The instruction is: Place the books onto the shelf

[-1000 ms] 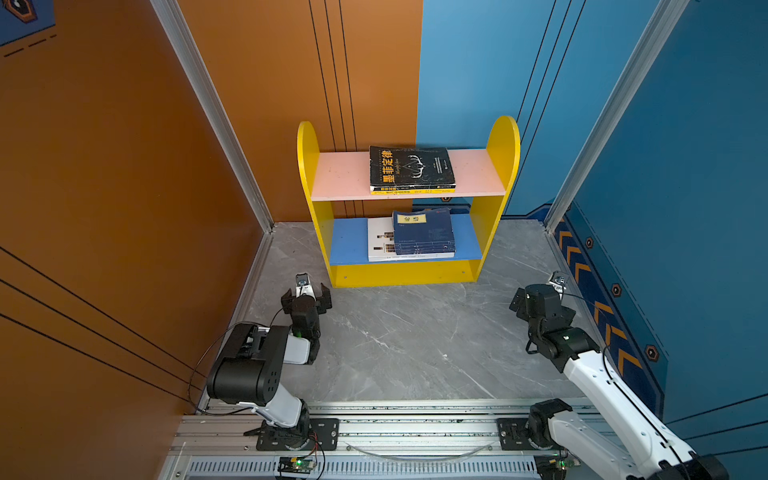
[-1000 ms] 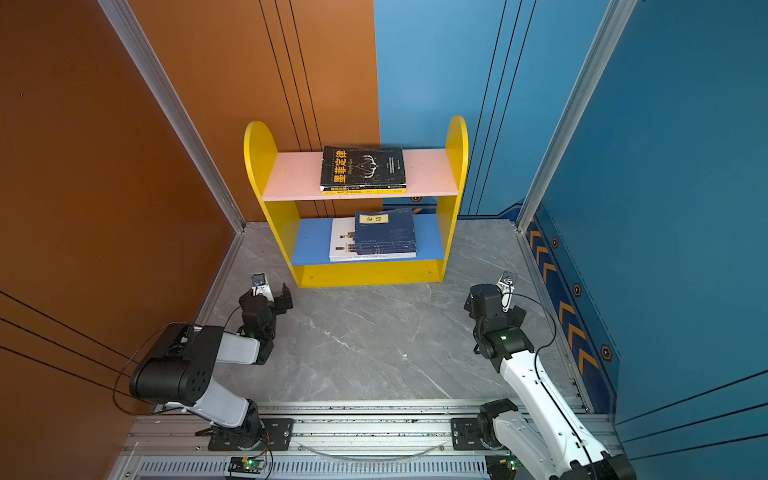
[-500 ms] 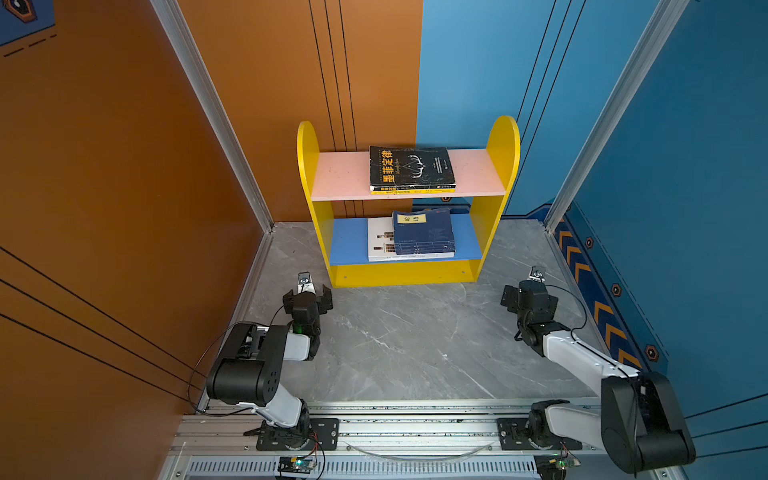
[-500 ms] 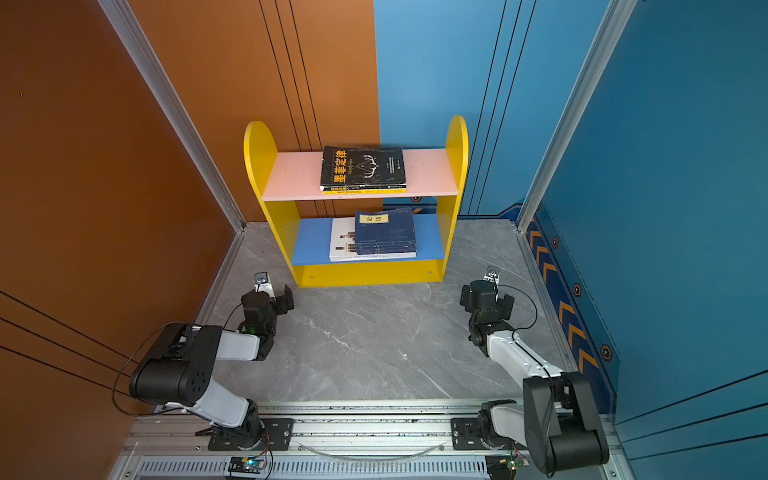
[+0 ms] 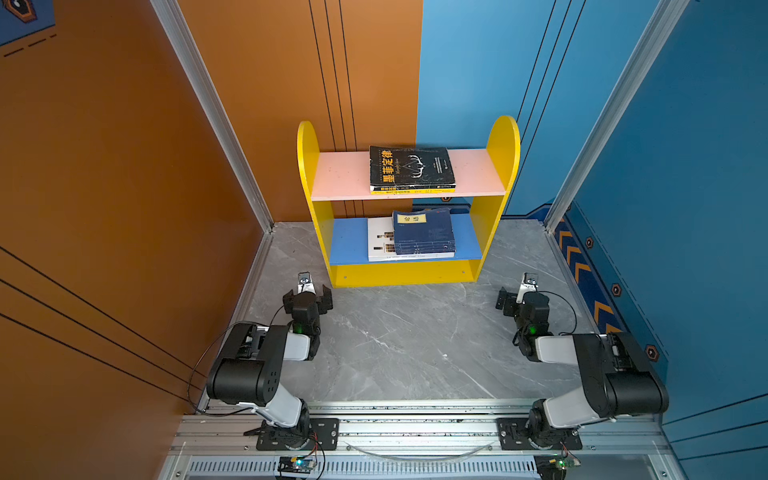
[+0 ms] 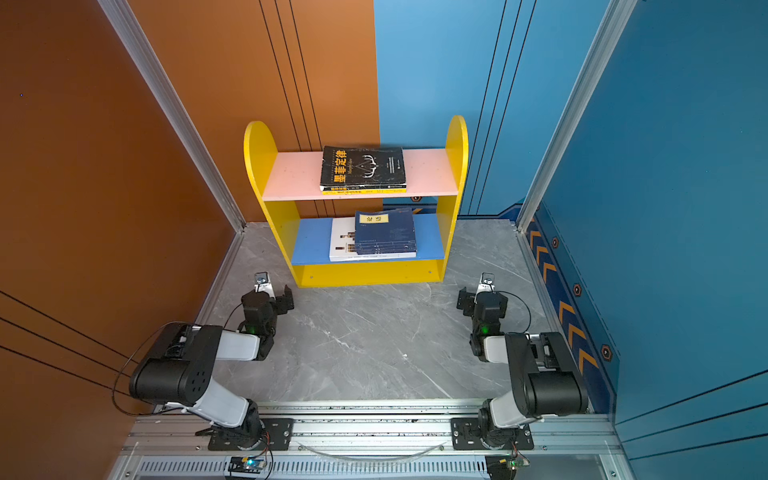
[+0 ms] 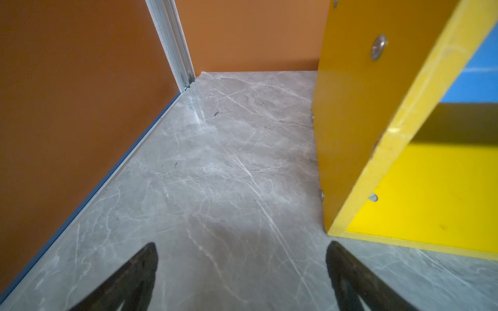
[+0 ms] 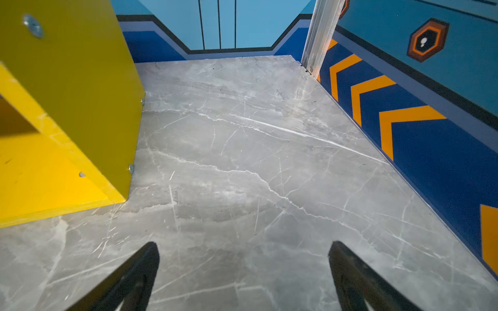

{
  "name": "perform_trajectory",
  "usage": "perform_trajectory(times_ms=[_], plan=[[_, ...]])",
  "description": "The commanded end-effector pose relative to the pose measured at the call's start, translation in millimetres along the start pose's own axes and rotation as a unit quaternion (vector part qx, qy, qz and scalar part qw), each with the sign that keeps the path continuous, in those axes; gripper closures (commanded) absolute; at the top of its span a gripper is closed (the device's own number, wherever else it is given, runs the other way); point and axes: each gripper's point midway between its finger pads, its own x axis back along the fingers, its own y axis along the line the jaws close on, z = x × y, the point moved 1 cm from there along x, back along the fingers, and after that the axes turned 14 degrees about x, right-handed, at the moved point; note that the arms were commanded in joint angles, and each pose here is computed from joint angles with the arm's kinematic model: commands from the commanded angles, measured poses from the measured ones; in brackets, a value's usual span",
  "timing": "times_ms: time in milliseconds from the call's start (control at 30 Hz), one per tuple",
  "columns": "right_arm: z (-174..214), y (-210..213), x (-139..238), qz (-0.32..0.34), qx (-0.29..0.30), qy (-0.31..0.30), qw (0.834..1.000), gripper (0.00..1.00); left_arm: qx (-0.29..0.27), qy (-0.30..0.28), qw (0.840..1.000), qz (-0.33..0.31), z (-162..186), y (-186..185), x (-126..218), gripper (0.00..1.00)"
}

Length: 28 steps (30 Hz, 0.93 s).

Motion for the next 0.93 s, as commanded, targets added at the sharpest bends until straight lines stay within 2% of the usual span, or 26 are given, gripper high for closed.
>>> perform_trajectory(times_ms=[0,500,900], plan=[[-15.2,0.7,-0.5,-0.02,-0.028,-0.034,0.999,0.0,0.003,-0.002,1.0,0.007,-3.3,-2.5,0.5,0.02],[-17.0,6.4,-2.9,0.001,0.002,-0.02,1.0,0.0,-0.006,-0.002,1.0,0.006,-2.4,-5.3,0.4,0.02],[-17.0,6.8,-2.9,0.0,0.003,-0.02,1.0,0.0,-0.005,-0.002,1.0,0.006,-2.7,-4.8,0.4,0.02]])
